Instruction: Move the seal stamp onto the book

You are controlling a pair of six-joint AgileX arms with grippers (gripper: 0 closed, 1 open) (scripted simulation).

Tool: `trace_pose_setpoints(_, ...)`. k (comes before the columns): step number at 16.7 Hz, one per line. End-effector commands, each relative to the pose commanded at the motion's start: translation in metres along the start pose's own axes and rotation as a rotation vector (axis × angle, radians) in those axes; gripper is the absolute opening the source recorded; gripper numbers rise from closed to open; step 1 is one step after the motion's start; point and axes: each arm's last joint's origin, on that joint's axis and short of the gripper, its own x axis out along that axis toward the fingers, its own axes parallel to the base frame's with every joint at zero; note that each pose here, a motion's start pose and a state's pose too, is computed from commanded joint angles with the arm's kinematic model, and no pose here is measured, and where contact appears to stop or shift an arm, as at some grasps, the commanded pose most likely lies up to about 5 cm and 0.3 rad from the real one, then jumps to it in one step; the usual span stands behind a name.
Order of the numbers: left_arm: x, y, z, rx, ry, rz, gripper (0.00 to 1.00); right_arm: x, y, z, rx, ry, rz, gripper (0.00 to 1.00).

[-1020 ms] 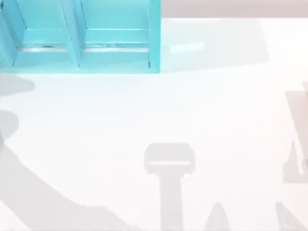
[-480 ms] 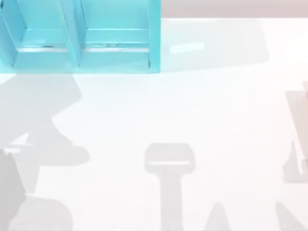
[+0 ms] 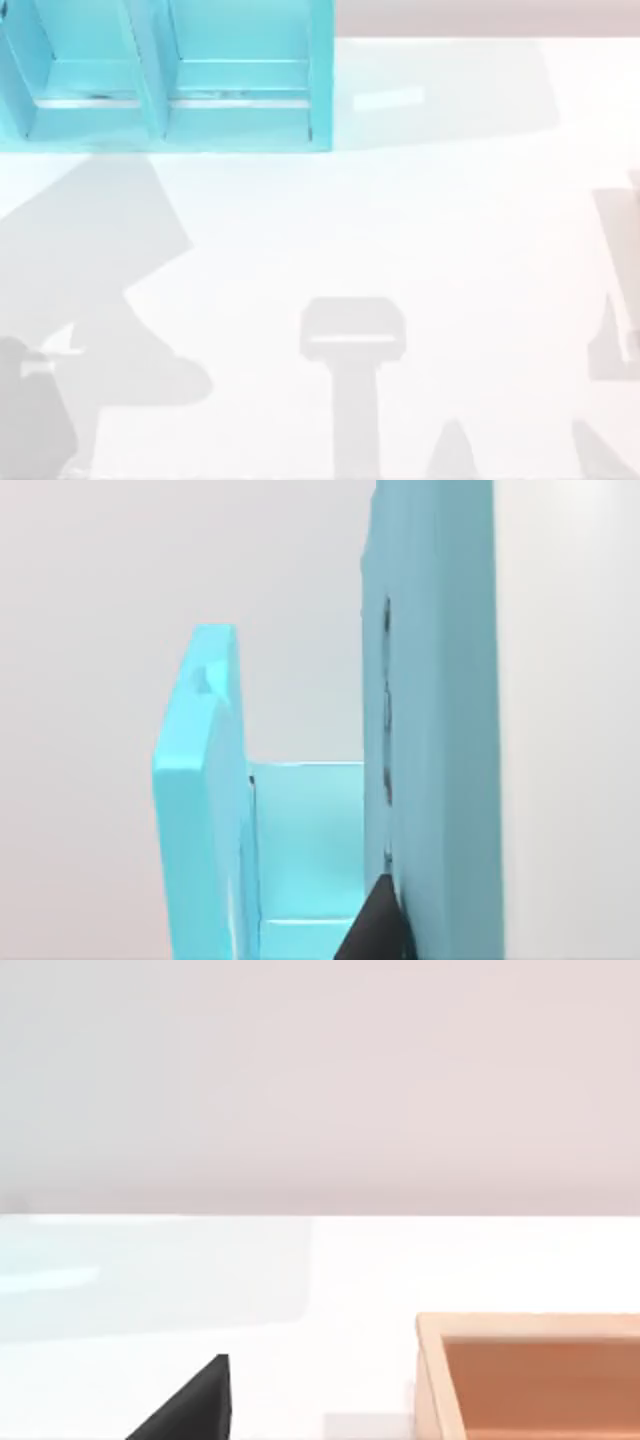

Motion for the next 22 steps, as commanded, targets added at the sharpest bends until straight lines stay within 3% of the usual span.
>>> trace_pose_setpoints(5,0.012,-0.013,0.009,-0.032,-0.017,-0.004,0.0,0.0,0.0,0.0,0.0,0.0,0.0,1.0)
trace_pose_setpoints(9,0.043,-0.062,0.032,-0.194,-0.06,-0.023,0.0,0.0,0.0,0.0,0.0,0.0,0.0,1.0)
trace_pose_setpoints(16,0.092,-0.222,0.046,-0.785,-0.024,-0.07,0.0,0.0,0.0,0.0,0.0,0.0,0.0,1.0)
trace_pose_setpoints(22,0.075,-0.386,0.008,-1.293,0.102,0.021,0.0,0.0,0.0,0.0,0.0,0.0,0.0,1.0)
